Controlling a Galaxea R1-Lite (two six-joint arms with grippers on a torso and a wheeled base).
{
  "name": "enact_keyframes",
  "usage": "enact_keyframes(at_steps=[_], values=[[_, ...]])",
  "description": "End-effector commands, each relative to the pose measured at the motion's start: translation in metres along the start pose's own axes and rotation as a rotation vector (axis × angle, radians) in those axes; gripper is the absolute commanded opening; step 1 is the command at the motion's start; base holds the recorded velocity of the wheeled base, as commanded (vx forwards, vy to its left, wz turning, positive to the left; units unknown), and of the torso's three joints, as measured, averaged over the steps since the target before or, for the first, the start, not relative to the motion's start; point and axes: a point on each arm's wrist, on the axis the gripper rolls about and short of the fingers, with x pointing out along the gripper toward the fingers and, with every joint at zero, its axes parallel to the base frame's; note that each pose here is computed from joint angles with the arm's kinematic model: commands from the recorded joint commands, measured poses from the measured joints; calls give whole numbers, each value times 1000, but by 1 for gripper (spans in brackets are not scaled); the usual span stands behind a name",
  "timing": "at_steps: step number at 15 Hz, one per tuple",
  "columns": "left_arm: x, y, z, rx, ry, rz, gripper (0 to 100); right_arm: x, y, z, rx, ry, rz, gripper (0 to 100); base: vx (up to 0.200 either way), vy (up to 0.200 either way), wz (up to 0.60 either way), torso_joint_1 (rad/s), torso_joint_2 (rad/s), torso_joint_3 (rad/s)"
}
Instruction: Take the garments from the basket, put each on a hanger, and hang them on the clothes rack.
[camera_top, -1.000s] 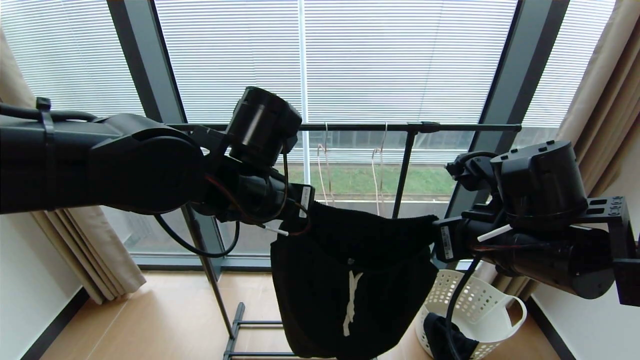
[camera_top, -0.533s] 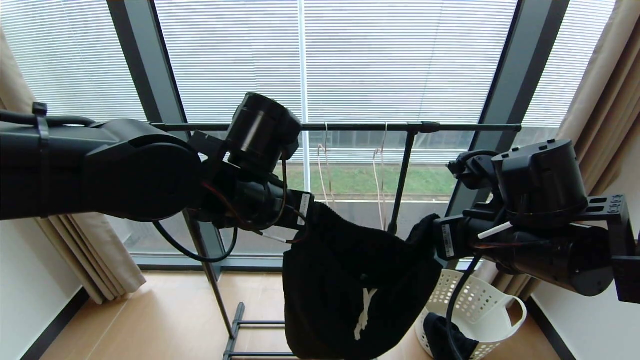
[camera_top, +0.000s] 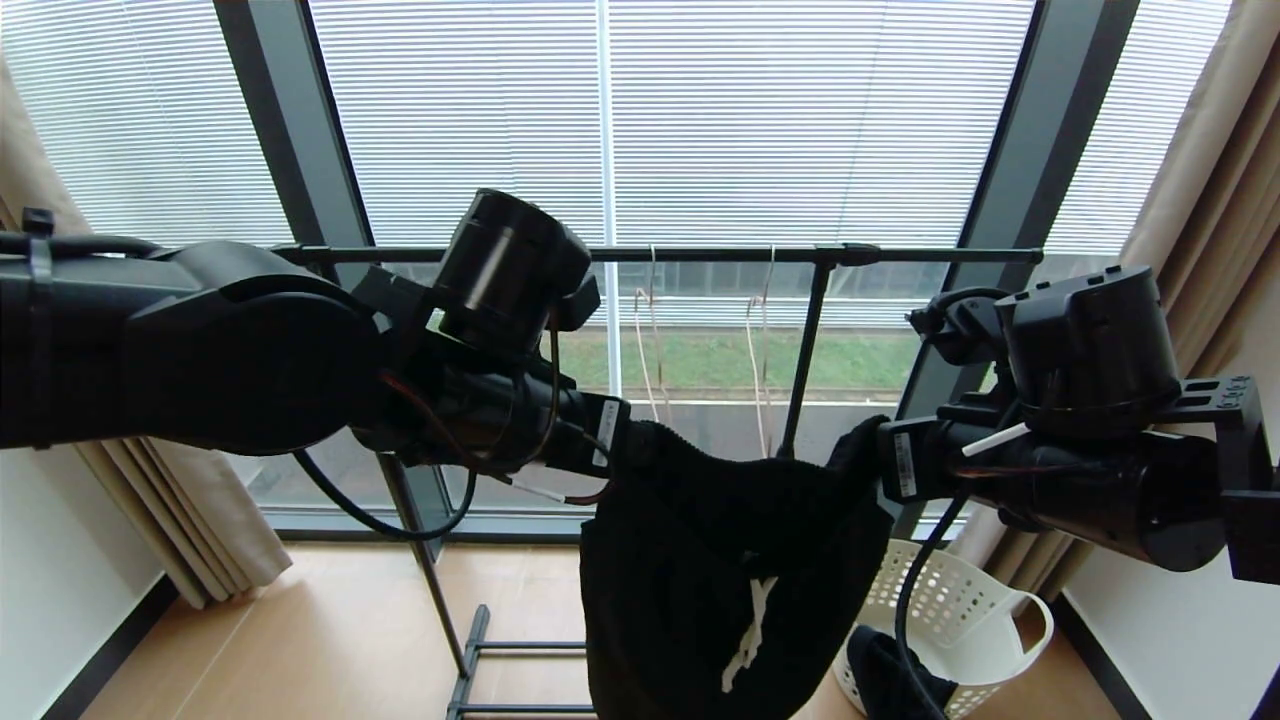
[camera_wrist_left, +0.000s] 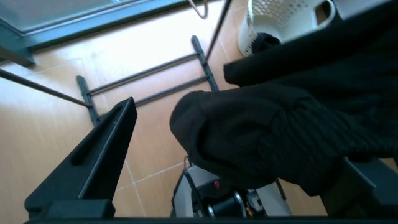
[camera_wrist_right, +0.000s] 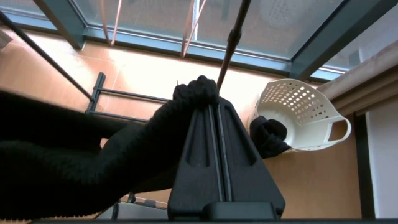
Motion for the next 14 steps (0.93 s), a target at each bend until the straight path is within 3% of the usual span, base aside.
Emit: enact_keyframes(at_steps=[1,4,11,14], values=[[-10,6,-6,-16,30,-76,100,10,-8,0,-1,14,-39,0,0,0,0,0,0,0],[-10,12,-11,-33,66,-134,100,15,-8,-2,-5,26,-47,0,0,0,0,0,0,0],[-30,18,-14,-50,77,-315,100,20,-7,-3,-9,37,-54,0,0,0,0,0,0,0],[-30,19,-16,-52,84,-324,100,19,-7,-3,-8,36,-54,0,0,0,0,0,0,0]])
